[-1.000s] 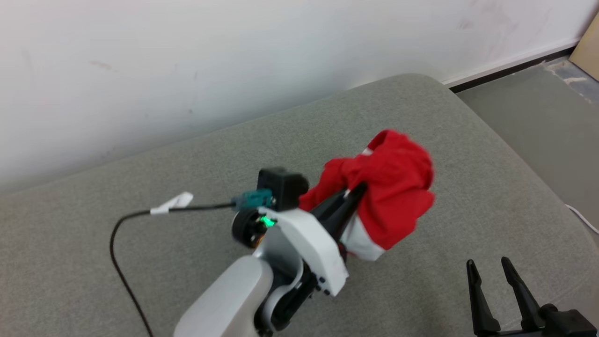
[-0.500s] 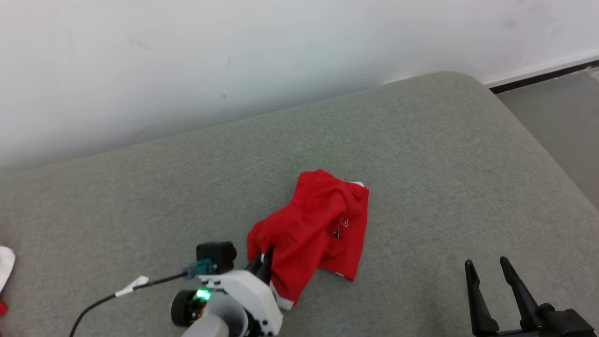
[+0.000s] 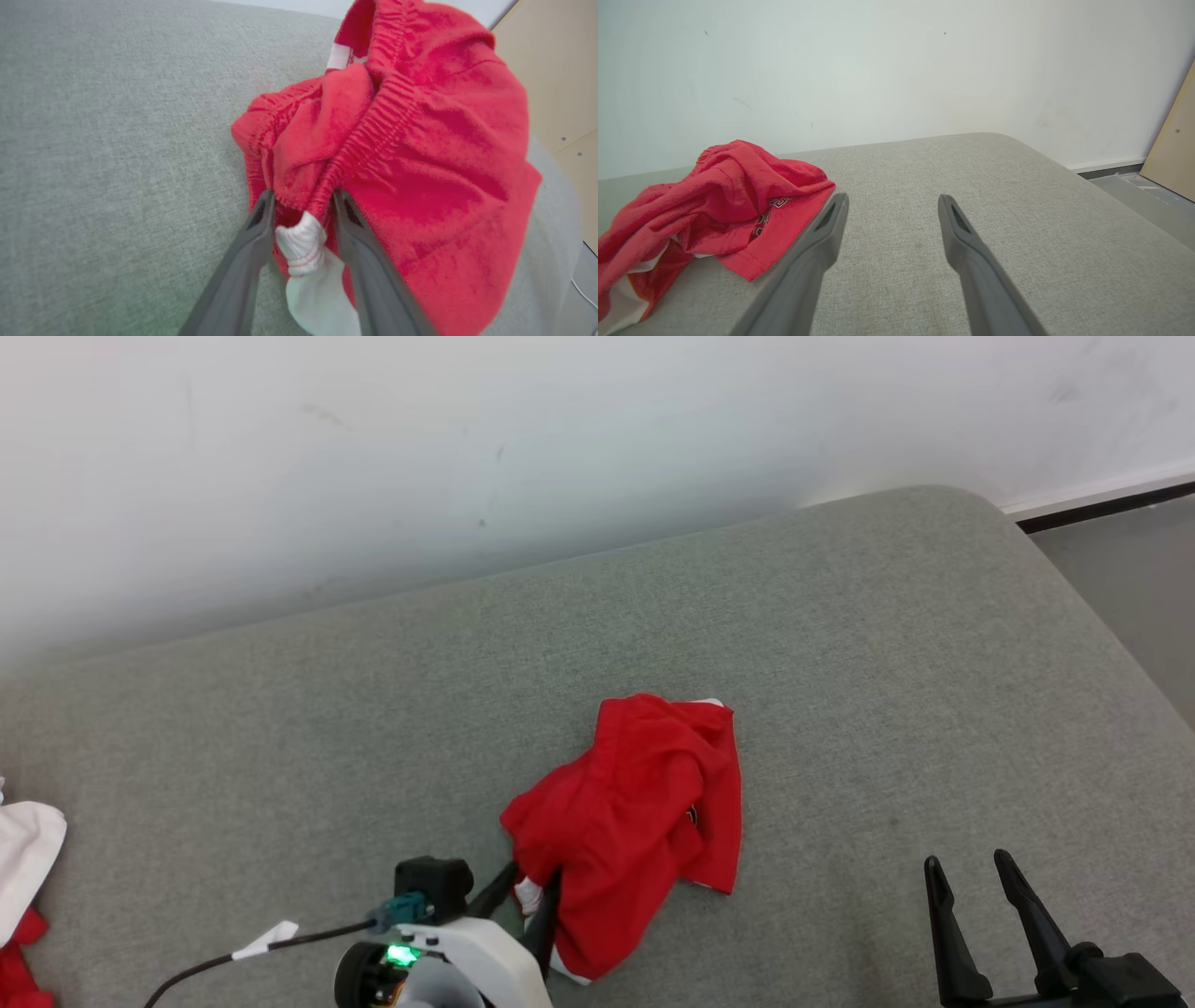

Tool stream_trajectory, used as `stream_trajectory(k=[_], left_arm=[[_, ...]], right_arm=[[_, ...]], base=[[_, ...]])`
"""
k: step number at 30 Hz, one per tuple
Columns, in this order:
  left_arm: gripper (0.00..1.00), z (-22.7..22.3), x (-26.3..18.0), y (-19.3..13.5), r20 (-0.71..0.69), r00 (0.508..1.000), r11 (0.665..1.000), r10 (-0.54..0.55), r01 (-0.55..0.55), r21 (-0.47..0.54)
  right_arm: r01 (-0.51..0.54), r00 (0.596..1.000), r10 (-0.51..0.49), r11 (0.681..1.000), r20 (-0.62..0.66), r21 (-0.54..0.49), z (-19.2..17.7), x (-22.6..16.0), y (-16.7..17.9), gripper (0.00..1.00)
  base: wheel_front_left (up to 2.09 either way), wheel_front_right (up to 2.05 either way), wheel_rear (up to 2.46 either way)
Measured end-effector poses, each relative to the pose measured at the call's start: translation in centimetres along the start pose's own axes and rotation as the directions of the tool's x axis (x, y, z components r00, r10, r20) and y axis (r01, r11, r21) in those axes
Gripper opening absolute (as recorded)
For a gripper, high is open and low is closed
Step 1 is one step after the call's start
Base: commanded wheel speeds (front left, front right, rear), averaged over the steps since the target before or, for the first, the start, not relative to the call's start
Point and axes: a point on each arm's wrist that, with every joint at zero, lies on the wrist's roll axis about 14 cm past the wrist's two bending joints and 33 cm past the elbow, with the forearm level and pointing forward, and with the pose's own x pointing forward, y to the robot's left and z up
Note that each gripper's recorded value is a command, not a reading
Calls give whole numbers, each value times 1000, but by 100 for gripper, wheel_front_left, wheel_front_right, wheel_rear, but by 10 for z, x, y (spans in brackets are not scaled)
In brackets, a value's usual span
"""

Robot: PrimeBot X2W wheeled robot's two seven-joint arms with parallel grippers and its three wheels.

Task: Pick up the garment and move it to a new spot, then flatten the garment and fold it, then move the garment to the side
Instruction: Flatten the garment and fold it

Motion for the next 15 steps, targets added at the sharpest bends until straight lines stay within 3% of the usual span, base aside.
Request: stream_trajectory(k=[7,15], left_arm=[[100,20,-16,-14,36,996,994,-87,85,65],[100,78,-31,-19,109,983,978,-149,131,161]], right_arm=[[17,1000,-17,1000,20,-1,6,-6,-6,100],[30,999,-30,1000,30,1,8,-14,-10,100]], base=[[0,0,0],[0,0,0]])
